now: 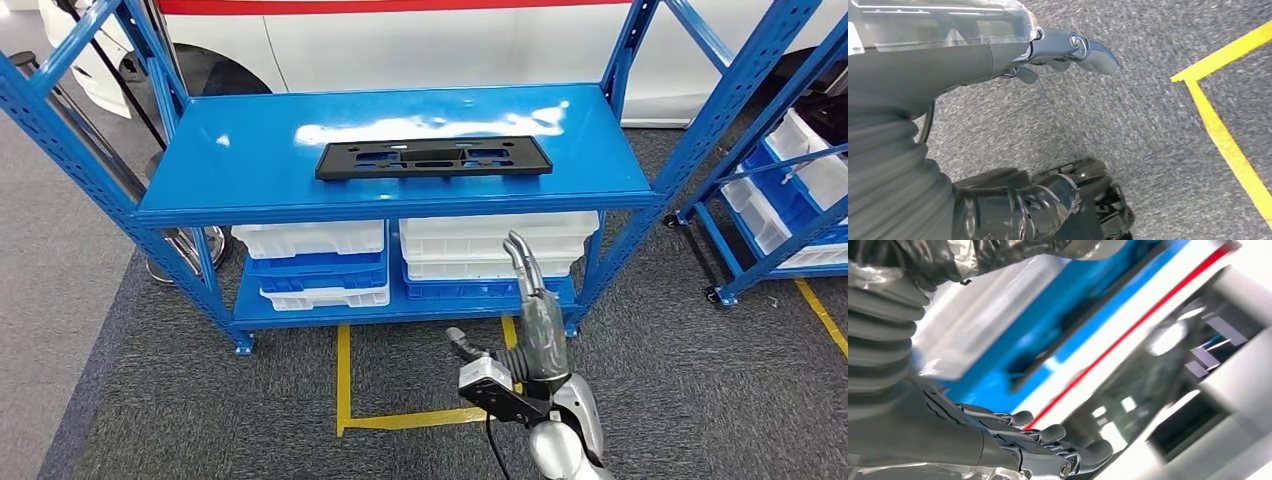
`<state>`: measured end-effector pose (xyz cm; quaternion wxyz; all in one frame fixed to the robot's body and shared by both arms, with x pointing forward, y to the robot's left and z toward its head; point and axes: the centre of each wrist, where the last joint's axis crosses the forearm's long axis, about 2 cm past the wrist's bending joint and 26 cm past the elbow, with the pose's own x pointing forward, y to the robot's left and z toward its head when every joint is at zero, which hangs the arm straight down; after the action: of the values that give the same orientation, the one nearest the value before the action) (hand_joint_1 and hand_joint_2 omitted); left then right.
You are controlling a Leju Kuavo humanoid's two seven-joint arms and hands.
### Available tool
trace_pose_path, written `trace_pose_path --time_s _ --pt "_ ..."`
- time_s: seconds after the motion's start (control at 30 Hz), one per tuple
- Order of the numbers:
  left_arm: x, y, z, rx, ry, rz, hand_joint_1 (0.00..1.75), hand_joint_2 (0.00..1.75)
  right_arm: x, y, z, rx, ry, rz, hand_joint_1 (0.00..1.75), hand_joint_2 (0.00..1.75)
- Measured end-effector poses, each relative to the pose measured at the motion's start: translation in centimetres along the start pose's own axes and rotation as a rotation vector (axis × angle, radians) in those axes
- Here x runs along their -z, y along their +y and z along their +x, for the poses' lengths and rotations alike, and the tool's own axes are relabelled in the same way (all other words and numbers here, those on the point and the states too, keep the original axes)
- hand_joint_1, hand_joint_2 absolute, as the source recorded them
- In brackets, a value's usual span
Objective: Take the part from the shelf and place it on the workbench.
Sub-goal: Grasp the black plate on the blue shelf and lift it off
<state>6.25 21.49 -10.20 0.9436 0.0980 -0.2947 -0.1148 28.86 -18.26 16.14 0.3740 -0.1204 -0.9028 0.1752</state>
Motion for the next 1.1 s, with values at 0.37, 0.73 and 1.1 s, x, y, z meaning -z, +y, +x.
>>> trace_pose_path --time_s 0.37,0.73,1.1 --pt "0.5 0.1 1.1 0.061 -0.015 -0.015 0.0 1.75 5.6 3.7 4.6 0.225 -0.204 0.22 0.0 1.75" --pt "0.5 0.2 1.1 0.075 -0.019 -0.016 0.0 1.75 6.0 4.7 5.7 0.268 -0.25 0.279 0.0 1.75" --pt "0.6 0.3 1.1 0.073 -0.028 -0.016 0.0 0.0 5.9 5.0 5.9 0.28 -0.257 0.289 0.0 1.75"
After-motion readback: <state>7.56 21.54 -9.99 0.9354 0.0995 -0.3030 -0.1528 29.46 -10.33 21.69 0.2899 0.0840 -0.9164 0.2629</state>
